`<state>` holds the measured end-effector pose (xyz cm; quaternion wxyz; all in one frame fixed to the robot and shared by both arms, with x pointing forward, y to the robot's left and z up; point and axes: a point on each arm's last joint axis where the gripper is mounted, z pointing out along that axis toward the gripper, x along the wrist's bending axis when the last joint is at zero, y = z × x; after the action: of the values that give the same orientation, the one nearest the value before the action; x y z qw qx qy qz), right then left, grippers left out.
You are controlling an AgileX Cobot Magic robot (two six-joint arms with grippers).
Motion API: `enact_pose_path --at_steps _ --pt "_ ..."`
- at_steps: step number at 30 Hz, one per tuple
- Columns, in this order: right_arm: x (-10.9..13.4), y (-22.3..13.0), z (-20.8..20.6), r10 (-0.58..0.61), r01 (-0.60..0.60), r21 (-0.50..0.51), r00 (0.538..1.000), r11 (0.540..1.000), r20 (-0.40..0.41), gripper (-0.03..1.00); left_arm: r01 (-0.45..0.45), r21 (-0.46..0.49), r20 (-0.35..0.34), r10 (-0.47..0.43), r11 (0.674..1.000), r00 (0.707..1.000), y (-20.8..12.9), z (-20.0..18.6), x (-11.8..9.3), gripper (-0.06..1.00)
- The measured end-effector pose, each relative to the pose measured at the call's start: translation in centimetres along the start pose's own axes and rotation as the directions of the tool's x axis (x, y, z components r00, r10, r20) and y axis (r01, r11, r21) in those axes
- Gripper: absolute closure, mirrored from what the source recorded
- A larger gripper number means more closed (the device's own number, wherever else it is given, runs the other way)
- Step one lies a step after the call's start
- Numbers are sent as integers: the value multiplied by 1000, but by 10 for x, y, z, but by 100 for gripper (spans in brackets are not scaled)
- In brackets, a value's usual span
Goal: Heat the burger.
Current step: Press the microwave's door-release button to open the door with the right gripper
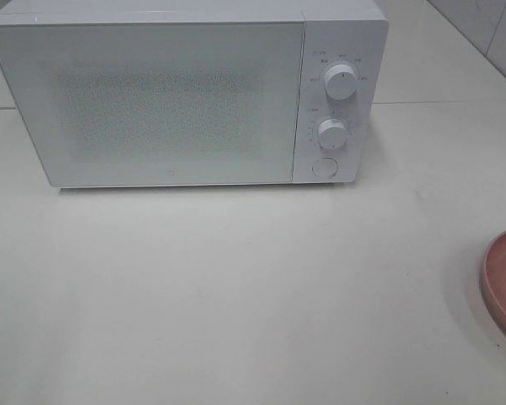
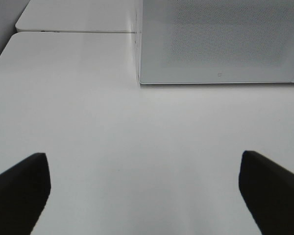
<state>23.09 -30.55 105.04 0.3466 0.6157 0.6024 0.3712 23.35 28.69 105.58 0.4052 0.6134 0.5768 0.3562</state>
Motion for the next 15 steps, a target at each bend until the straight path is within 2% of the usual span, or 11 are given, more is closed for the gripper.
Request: enact_pose_path --at_steps 7,15 --pt "0 4 -4 1 -1 -17 1000 1000 -2 23 0 0 0 0 1000 1000 0 0 0 -4" --pt "3 21 12 -11 11 45 1000 999 0 23 0 0 0 0 1000 1000 0 0 0 -4"
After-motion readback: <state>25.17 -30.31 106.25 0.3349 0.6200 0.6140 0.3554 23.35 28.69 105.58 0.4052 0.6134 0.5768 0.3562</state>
